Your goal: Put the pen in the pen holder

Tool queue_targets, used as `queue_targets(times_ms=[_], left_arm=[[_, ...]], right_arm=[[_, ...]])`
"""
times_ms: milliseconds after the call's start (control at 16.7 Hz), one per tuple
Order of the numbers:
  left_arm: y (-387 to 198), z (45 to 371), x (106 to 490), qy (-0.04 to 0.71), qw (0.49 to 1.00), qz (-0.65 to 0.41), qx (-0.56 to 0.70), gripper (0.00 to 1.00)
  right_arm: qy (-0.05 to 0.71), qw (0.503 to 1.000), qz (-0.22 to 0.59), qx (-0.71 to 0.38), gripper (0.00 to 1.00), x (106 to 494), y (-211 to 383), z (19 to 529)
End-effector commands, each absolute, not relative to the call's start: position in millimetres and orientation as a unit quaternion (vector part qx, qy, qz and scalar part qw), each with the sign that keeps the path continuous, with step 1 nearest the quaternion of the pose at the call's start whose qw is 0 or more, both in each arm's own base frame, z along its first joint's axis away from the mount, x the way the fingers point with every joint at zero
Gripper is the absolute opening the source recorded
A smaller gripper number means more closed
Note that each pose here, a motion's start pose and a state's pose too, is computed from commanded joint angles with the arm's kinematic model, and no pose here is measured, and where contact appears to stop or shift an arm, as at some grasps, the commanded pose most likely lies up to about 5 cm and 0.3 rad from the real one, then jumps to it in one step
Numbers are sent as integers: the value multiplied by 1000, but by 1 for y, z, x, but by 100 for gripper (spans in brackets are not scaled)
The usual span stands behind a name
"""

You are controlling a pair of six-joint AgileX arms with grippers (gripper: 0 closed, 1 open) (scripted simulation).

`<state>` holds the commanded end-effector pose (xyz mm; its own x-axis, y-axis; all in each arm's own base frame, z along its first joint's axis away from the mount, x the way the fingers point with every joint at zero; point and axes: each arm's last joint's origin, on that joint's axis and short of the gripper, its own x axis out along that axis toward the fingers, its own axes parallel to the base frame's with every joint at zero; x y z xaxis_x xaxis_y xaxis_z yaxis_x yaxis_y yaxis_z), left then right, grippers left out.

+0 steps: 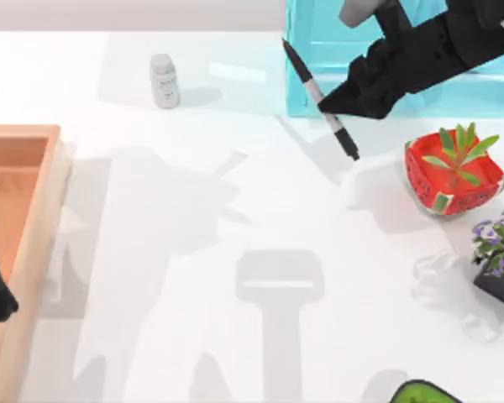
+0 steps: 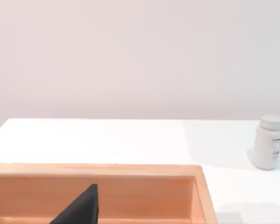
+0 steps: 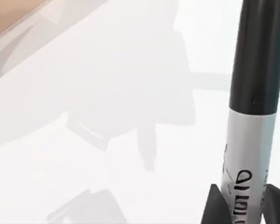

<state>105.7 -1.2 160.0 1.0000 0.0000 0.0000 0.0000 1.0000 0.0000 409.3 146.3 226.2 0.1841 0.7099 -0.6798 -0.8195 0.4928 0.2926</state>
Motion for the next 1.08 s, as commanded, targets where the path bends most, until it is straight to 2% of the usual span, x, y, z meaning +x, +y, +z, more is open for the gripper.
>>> queue_targets(times_ms=[180, 300, 600, 840, 1080], left_arm=[[-1, 160, 106, 0, 1000, 0, 0, 100], [-1, 160, 106, 0, 1000, 0, 0, 100], [-1, 160, 106, 0, 1000, 0, 0, 100], [-1, 160, 106, 0, 1000, 0, 0, 100], [-1, 160, 106, 0, 1000, 0, 0, 100]], right_arm=[[295, 810, 507, -4, 0, 429, 50, 219], [224, 832, 506, 21, 0, 426, -14, 212], [73, 865, 496, 36, 0, 380, -142, 193], [-4, 873, 488, 20, 0, 338, -196, 185], [-22, 873, 486, 13, 0, 327, -208, 184]])
